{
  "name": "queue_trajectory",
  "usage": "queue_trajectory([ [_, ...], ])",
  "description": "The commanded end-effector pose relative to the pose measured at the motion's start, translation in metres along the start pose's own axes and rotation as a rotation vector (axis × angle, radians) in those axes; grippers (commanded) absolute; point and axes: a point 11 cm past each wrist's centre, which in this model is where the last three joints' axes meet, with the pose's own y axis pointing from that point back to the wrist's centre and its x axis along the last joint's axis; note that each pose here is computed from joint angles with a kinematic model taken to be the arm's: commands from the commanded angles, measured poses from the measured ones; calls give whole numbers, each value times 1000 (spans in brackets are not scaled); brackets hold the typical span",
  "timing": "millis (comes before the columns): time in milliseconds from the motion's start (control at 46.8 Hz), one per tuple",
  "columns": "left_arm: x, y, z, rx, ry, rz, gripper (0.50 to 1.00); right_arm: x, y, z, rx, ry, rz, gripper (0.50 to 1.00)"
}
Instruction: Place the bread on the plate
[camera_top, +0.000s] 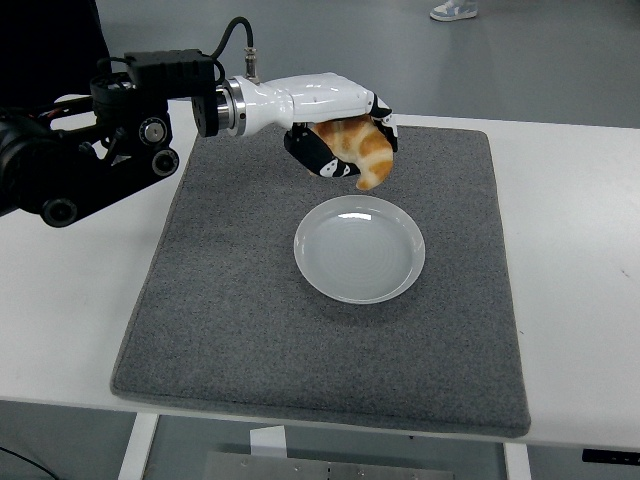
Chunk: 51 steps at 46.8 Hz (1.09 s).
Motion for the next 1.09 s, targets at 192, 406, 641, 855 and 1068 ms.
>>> queue_trajectory([
  [192,-51,-2,-12,41,-1,-33,500,0,0,0,0,0,0,952],
  [406,-82,-10,-17,58,35,-43,500,0,0,0,0,0,0,952],
  [641,-106,-20,-16,63,2,-53,500,0,0,0,0,0,0,952],
  [855,-116,-24,-24,90,9,-44,500,0,0,0,0,0,0,952],
  [1068,-121,-25,-26,101,17,-41,500,0,0,0,0,0,0,952],
])
